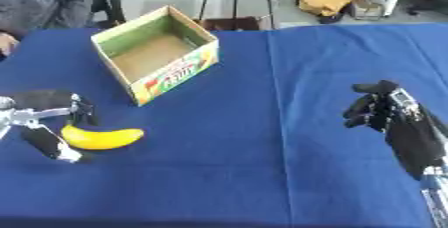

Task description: Pick up objects on the table and place them in the box.

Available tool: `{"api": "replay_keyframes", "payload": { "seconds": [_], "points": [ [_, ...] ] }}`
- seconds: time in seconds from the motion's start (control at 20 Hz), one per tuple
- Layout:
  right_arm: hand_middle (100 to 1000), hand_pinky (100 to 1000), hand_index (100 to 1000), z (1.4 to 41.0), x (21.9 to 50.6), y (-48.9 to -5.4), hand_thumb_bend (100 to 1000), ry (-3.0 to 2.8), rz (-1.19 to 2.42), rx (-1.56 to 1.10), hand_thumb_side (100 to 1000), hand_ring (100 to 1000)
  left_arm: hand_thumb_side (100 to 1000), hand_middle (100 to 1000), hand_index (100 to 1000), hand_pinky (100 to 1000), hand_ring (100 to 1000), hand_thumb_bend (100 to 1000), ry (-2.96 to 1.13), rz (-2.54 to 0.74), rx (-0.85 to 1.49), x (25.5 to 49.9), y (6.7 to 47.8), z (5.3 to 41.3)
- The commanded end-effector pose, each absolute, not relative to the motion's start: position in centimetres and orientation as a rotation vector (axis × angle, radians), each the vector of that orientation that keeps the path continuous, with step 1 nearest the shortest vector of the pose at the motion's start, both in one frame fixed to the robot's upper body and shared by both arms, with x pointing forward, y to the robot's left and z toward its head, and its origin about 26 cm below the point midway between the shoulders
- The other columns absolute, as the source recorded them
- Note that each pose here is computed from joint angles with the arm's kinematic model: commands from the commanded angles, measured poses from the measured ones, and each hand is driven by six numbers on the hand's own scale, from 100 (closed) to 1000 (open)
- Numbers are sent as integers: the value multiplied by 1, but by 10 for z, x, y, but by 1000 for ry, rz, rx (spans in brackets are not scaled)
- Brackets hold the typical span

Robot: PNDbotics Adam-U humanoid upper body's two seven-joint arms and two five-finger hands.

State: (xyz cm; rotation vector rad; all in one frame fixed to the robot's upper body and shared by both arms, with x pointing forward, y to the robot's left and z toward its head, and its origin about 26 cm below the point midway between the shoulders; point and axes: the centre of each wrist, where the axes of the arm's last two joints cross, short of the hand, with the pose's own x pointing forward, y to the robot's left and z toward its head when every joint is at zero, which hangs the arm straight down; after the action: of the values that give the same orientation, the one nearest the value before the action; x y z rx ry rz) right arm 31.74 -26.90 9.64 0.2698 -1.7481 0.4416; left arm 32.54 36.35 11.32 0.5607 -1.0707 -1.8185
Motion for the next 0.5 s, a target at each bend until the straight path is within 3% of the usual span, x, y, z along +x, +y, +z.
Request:
{"api": "replay_keyframes", "payload": {
  "seconds": [0.05,0.3,0.5],
  "points": [
    [524,586,787,105,318,-271,100,-1772,459,262,881,611,610,631,753,622,609,638,-1049,-1839,594,330,366,121],
    [524,587,787,105,318,-270,100,-1773,458,263,881,611,584,636,754,625,614,627,-1043,-1822,630,334,366,117],
    [524,587,787,104,318,-270,100,-1772,457,264,882,610,547,638,754,626,614,566,-1049,-1802,655,338,364,111]
  ]
}}
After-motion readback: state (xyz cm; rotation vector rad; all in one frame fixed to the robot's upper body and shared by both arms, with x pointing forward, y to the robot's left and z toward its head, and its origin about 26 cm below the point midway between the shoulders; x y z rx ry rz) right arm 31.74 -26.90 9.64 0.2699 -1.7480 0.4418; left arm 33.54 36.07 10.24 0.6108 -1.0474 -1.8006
